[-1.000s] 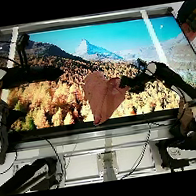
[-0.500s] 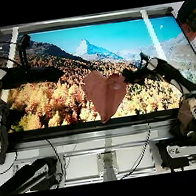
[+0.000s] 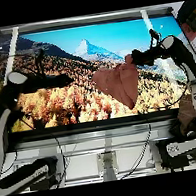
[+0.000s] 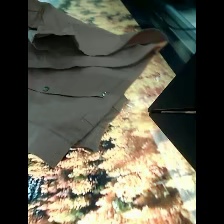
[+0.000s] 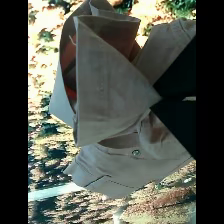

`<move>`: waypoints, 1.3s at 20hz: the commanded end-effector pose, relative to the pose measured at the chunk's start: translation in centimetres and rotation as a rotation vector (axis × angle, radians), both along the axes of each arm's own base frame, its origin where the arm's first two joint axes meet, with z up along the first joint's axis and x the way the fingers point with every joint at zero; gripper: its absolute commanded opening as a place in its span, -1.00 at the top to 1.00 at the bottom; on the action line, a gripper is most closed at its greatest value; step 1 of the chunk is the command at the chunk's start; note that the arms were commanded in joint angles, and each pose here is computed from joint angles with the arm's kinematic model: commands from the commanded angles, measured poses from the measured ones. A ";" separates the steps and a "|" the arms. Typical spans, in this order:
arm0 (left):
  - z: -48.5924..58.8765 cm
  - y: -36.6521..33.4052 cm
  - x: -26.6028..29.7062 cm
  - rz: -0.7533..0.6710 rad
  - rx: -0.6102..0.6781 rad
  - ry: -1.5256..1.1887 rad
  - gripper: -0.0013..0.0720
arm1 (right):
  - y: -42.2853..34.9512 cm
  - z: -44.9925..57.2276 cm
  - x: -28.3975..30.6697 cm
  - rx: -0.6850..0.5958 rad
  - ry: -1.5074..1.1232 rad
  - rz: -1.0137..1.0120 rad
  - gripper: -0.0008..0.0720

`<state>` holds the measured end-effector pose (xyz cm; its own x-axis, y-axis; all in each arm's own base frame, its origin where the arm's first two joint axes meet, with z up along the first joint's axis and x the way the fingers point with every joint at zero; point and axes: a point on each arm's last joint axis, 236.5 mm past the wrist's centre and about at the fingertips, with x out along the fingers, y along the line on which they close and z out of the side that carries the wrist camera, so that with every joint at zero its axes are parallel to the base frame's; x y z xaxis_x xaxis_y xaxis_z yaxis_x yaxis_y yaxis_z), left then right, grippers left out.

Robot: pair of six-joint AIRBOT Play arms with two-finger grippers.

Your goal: Fold the clothes and pants, and hang the long-sleeved shirts on hangers.

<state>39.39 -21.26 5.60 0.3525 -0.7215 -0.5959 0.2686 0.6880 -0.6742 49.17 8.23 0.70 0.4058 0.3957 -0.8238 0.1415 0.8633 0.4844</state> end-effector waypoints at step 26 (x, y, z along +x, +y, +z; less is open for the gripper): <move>-13.8 -10.2 7.8 0.417 -0.293 0.305 0.03 | 1.9 7.9 -0.5 -0.001 -0.013 0.167 -0.44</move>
